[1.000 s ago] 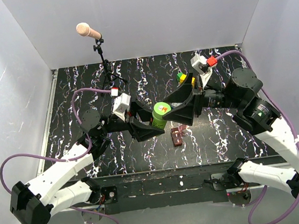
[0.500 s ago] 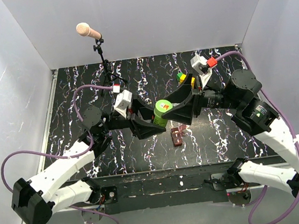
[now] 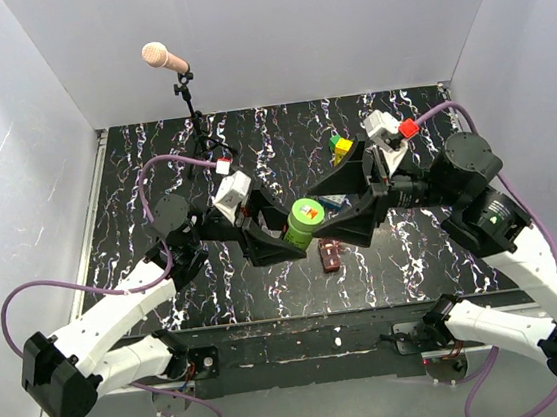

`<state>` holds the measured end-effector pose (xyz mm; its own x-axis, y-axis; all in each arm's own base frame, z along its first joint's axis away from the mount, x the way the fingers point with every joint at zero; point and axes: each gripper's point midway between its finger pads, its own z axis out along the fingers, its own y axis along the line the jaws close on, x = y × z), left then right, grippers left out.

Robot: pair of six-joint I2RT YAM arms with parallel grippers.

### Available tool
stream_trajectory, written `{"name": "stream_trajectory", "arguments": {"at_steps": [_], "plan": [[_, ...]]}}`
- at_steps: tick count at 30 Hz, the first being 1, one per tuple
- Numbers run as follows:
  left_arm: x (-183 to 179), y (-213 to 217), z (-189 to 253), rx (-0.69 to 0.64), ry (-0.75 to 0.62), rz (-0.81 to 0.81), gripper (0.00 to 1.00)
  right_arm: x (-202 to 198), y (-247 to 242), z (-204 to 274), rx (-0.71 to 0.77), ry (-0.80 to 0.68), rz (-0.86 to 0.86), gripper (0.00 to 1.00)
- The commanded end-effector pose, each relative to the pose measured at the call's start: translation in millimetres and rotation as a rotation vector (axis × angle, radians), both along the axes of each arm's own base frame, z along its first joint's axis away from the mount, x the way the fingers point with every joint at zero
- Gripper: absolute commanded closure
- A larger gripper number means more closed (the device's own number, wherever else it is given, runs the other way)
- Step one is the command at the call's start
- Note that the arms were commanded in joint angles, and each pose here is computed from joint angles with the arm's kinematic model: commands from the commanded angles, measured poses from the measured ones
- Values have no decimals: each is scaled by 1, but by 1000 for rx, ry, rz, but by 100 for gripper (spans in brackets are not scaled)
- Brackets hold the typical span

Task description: Sort the pills into containers

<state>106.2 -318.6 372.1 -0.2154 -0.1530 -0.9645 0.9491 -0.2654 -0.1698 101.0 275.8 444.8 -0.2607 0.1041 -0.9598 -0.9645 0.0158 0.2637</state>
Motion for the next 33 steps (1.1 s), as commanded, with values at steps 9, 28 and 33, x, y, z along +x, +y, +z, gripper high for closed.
{"name": "stream_trajectory", "arguments": {"at_steps": [9,28,33], "plan": [[-36,14,28,-35,-60,-137,100,-57,-14,39,99,-254,292,2],[-49,9,41,-58,-91,-184,100,-53,-4,37,131,-237,343,7],[-48,8,44,-63,-93,-179,100,-54,-3,33,132,-223,364,10]]}}
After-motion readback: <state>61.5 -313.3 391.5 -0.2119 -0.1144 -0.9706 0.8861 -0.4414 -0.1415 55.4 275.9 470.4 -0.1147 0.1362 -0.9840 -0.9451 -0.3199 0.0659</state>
